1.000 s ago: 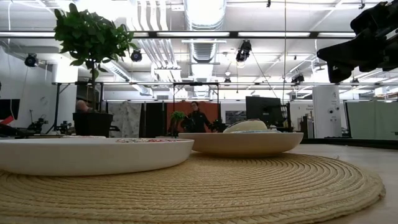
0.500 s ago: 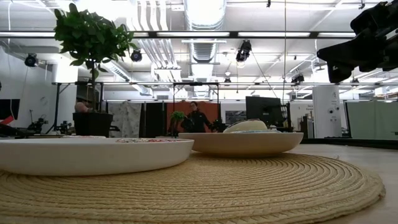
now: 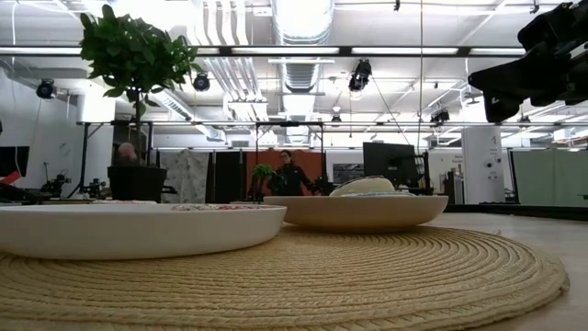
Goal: Pick & Place donuts
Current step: Put the large pink donut on the gray plate
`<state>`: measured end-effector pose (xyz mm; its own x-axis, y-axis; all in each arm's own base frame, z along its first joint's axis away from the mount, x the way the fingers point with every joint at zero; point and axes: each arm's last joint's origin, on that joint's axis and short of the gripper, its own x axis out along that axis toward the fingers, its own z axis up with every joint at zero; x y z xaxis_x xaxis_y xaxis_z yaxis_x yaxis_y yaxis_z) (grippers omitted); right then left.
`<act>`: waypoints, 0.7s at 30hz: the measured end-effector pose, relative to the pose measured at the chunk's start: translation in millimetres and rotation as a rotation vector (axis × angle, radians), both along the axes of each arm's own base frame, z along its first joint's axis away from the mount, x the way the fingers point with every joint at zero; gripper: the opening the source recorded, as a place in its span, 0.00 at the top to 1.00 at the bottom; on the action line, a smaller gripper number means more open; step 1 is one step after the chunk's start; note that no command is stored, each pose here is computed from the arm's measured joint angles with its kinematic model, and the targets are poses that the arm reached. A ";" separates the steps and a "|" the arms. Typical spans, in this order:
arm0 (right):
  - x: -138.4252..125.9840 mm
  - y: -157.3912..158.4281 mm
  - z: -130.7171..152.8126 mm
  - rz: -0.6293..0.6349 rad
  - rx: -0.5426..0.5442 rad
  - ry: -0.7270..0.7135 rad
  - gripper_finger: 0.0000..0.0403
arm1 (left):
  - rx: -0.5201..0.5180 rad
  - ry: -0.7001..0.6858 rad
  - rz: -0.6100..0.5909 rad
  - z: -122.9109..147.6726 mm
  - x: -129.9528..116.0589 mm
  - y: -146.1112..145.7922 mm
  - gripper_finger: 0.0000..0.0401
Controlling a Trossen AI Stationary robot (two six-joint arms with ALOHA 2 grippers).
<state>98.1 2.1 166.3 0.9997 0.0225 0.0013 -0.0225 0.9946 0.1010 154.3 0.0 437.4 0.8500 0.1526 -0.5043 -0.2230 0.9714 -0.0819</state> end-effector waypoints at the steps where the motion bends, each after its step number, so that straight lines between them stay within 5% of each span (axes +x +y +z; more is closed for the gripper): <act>1: 0.0 0.0 0.0 0.000 0.000 0.000 0.98 | 0.007 0.003 -0.001 -0.2 0.4 0.1 1.00; 21: 0.0 0.0 0.0 0.000 -0.003 0.000 0.98 | 0.032 0.005 0.013 -0.1 0.6 0.8 1.00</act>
<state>98.1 2.1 166.3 0.9997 0.0225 0.0017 -0.0226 0.9949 0.0981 154.8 0.8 437.3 0.8455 0.1798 -0.5028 -0.2359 0.9705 -0.0496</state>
